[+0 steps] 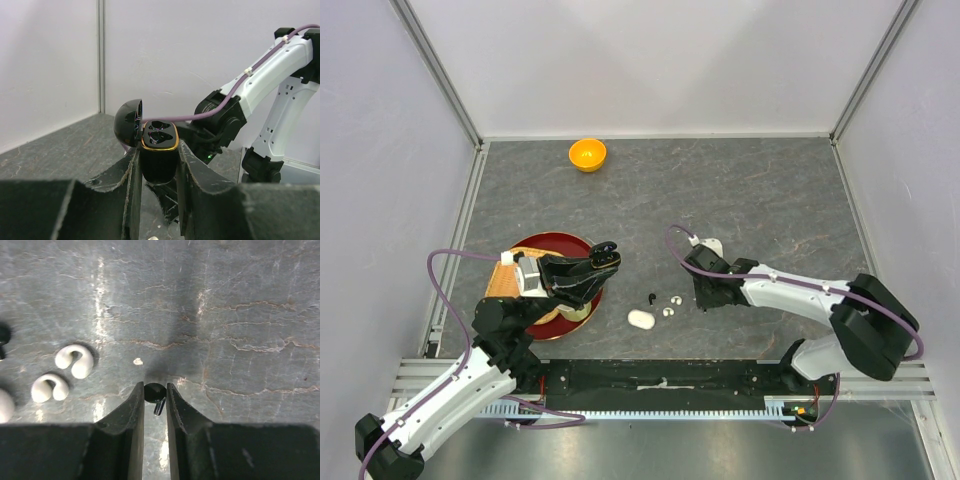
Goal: Insert the wireless bluetooth earbuds into the charging case
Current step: Pick up the earbud from the center of the board.
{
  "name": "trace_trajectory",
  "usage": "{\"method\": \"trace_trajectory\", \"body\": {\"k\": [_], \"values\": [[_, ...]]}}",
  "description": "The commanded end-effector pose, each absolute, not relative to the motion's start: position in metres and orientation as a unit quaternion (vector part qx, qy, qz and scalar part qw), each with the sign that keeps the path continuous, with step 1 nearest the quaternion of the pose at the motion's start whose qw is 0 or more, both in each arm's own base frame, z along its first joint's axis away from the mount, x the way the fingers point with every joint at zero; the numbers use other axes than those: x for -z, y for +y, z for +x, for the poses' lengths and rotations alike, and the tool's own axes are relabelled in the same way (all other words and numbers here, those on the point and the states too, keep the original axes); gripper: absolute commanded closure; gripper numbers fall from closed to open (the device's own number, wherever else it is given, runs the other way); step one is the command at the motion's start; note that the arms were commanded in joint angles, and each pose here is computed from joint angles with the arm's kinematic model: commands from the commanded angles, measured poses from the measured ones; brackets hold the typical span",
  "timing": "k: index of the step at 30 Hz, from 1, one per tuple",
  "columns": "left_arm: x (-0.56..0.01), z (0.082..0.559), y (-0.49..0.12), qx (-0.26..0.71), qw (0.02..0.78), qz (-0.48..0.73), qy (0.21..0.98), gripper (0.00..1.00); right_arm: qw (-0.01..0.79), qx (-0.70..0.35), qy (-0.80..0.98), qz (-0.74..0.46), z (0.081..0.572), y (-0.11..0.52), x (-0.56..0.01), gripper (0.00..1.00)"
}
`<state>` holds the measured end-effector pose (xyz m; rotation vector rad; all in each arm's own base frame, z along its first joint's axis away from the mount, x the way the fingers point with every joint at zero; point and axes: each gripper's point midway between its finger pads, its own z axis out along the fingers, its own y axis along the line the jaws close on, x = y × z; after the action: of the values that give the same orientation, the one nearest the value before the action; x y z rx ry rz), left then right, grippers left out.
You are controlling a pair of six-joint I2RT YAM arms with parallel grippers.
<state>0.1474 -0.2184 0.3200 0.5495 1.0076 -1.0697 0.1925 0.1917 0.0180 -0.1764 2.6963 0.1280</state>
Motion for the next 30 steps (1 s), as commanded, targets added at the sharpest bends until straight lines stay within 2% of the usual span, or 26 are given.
{"method": "trace_trajectory", "body": {"k": [1, 9, 16, 24, 25, 30], "values": [[-0.329, 0.149, -0.215, 0.479, 0.717, 0.237, 0.448, 0.98, 0.288, -0.103, 0.950, -0.067, 0.207, 0.210, -0.063, 1.00], [-0.329, 0.157, -0.214, 0.473, 0.719, 0.221, 0.458, 0.98, 0.470, -0.163, 0.867, -0.014, 0.228, 0.214, -0.181, 1.00], [-0.328, 0.160, -0.217, 0.473, 0.717, 0.222, 0.461, 0.98, 0.586, -0.235, 0.775, 0.010, 0.212, 0.229, -0.282, 1.00], [-0.325, 0.159, -0.221, 0.472, 0.714, 0.236, 0.460, 0.98, 0.668, -0.267, 0.694, -0.038, 0.174, 0.272, -0.363, 1.00], [-0.323, 0.159, -0.222, 0.470, 0.714, 0.241, 0.460, 0.98, 0.672, -0.295, 0.679, -0.033, 0.166, 0.281, -0.377, 1.00], [-0.321, 0.154, -0.226, 0.474, 0.707, 0.260, 0.456, 0.98, 0.677, -0.327, 0.658, -0.050, 0.159, 0.308, -0.394, 1.00]]}}
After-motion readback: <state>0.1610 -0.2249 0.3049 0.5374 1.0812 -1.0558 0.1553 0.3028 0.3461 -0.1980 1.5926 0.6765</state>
